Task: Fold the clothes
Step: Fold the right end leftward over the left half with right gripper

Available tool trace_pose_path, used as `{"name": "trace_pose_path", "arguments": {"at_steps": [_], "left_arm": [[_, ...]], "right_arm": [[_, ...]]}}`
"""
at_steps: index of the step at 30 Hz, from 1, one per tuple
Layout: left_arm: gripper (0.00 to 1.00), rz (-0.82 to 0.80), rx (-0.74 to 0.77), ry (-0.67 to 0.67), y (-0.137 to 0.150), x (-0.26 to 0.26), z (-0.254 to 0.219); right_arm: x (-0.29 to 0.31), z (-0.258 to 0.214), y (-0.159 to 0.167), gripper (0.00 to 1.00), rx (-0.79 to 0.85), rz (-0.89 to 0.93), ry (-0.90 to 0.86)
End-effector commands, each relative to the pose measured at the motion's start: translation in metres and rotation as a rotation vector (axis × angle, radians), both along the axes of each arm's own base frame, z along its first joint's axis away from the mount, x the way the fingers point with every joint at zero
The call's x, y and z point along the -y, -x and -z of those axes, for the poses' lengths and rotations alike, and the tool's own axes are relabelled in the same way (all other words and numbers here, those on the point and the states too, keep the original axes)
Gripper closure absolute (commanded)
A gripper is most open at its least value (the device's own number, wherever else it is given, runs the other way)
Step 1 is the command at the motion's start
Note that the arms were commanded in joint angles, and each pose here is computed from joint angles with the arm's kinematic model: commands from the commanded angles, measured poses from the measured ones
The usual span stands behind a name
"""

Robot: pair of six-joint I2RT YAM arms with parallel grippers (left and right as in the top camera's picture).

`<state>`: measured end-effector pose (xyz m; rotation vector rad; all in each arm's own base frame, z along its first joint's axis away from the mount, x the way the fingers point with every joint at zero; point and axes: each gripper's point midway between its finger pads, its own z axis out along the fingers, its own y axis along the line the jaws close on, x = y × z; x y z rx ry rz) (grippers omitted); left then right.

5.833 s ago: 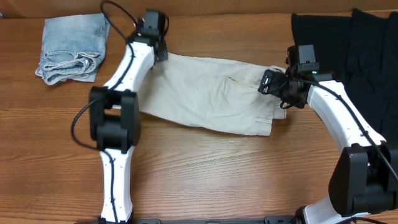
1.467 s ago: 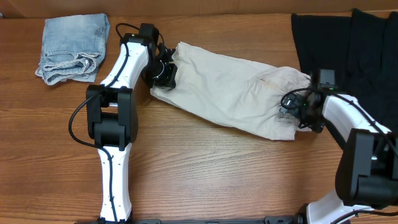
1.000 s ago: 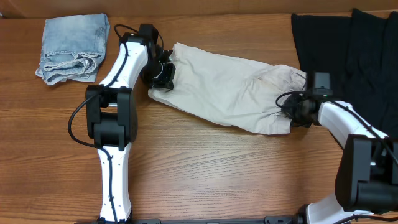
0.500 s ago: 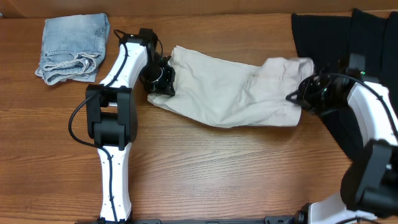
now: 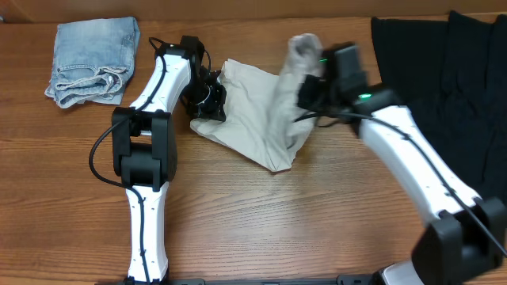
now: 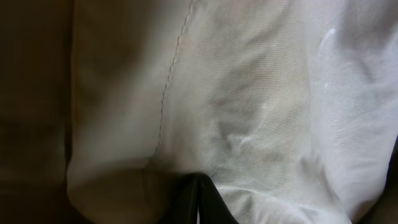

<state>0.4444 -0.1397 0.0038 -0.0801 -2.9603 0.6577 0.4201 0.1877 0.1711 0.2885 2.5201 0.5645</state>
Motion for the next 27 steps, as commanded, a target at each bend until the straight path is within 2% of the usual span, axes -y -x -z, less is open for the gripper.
{"name": "trace_pose_path", "arguments": {"at_steps": [1, 6, 11, 15, 21, 23, 27], "left_arm": [[0.96, 0.004, -0.033, 0.009, 0.006, 0.010, 0.013], [0.96, 0.020, -0.014, 0.012, 0.004, 0.017, 0.013], [0.96, 0.034, -0.001, 0.014, 0.003, 0.025, 0.013], [0.96, 0.044, 0.006, 0.010, 0.004, 0.029, 0.014], [0.96, -0.043, -0.019, -0.128, 0.001, 0.001, 0.018], [0.96, -0.084, -0.040, -0.215, 0.001, -0.020, 0.013], [0.93, -0.113, -0.026, -0.383, -0.006, -0.063, -0.023]], "right_arm": [[-0.031, 0.007, -0.020, 0.96, 0.028, 0.094, -0.072], [-0.068, 0.031, -0.028, 0.96, 0.018, 0.075, -0.139], [-0.106, 0.012, -0.027, 0.96, 0.086, -0.003, -0.231], [-0.122, 0.009, -0.020, 0.96, 0.105, -0.024, -0.231], [-0.125, 0.011, -0.016, 0.96, 0.096, -0.030, -0.225], [-0.125, 0.010, -0.016, 0.96, 0.094, -0.034, -0.230], [-0.125, 0.011, -0.016, 0.96, 0.094, -0.034, -0.229]]}}
